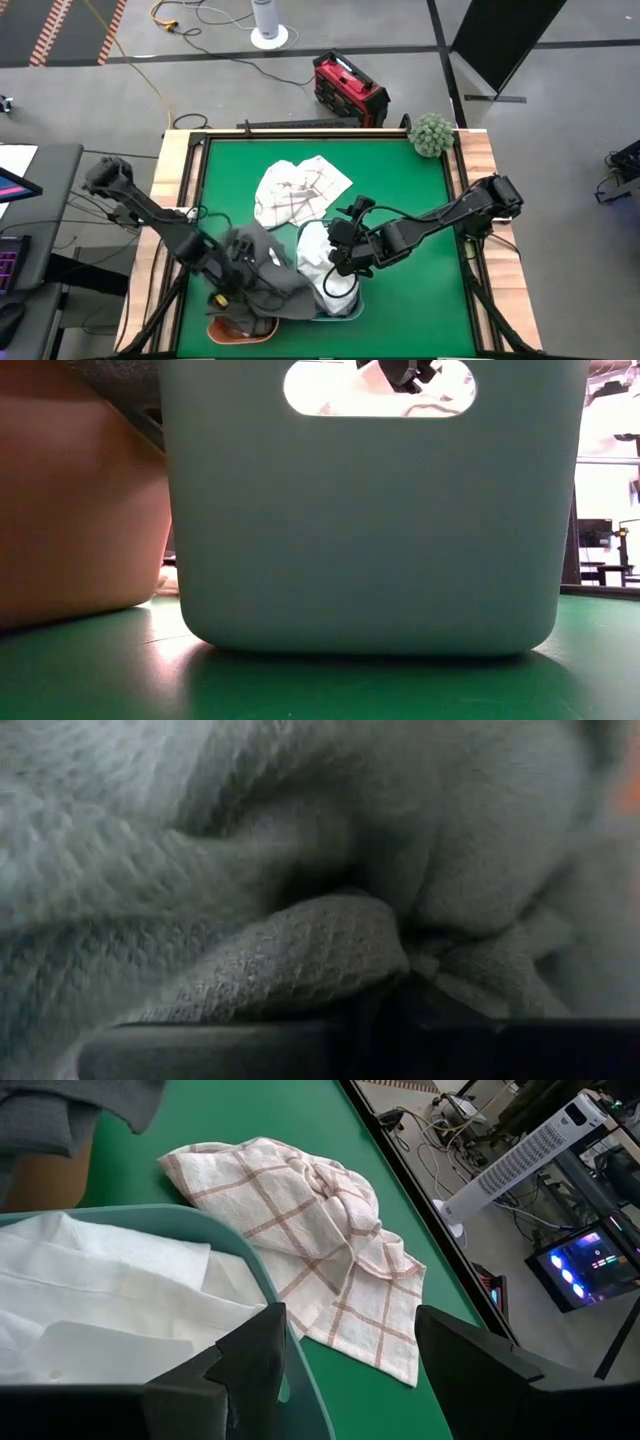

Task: Sort towels by color in basket
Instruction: Put the black towel into the orange bin

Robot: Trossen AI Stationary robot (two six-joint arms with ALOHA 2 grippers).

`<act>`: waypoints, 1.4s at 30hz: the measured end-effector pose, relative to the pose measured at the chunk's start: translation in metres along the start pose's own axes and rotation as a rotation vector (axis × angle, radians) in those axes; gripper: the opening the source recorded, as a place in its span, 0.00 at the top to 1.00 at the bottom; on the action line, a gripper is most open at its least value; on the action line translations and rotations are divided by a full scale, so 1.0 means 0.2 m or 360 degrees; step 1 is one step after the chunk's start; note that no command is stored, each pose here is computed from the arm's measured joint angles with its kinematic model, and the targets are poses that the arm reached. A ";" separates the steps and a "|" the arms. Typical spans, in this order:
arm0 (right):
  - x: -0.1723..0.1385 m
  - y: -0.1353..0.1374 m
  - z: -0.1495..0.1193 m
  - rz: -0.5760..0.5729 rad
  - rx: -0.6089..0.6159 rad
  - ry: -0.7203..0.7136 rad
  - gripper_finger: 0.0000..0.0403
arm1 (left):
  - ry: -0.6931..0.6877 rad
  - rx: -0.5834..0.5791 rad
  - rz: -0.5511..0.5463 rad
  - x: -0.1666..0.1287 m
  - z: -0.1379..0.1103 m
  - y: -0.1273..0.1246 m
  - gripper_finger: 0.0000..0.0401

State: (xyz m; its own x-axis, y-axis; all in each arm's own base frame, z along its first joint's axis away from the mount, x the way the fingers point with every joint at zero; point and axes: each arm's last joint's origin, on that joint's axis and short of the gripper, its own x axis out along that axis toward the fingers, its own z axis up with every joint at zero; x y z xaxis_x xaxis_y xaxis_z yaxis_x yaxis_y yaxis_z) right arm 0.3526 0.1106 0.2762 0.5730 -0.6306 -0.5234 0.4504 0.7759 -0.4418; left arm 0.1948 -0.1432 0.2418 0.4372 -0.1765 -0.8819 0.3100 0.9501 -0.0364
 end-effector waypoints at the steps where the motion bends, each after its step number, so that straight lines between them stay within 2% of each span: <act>1: 0.00 0.00 0.00 0.0000 0.0000 0.0000 0.37 | 0.0041 0.0007 0.0042 0.04 0.00 0.00 0.95; 7: 0.00 0.00 0.00 0.0001 0.0000 0.0000 0.37 | 0.0190 0.0071 0.0155 0.23 0.01 -0.02 0.85; 12: 0.00 0.00 0.00 -0.0002 0.0001 0.0002 0.37 | 0.0191 0.0110 0.0256 0.19 0.06 -0.03 0.70; 17: 0.00 0.00 0.00 -0.0002 0.0001 0.0002 0.37 | 0.0072 0.0085 0.0262 0.05 0.13 -0.02 0.55; 21: 0.00 0.00 0.00 -0.0003 0.0002 0.0002 0.37 | 0.0075 0.0035 0.0077 -0.11 0.15 -0.03 0.47; 25: 0.00 0.00 0.00 -0.0002 0.0003 0.0002 0.37 | 0.0016 -0.0037 -0.0059 -0.29 0.17 -0.02 0.45; 28: 0.00 0.00 0.00 -0.0002 0.0004 0.0001 0.37 | -0.0094 -0.0055 -0.0098 -0.42 0.19 -0.01 0.45; 32: 0.00 0.00 0.00 -0.0002 0.0005 0.0001 0.37 | -0.0347 -0.0034 -0.0004 -0.53 0.22 0.01 0.45; 36: 0.00 0.00 0.00 -0.0003 0.0008 0.0000 0.37 | -0.0542 0.0018 0.0135 -0.49 0.26 0.01 0.45; 42: 0.01 0.00 0.00 -0.0003 0.0009 0.0000 0.37 | -0.0409 0.0127 0.0238 -0.23 0.34 -0.01 0.45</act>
State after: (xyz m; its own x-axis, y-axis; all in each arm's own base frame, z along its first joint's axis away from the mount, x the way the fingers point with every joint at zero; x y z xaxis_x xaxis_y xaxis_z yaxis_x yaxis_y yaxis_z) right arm 0.3533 0.1093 0.2763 0.5723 -0.6322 -0.5224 0.4555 0.7747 -0.4385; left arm 0.2314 -0.1537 0.3133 0.6791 -0.1053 -0.7264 0.2869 0.9490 0.1306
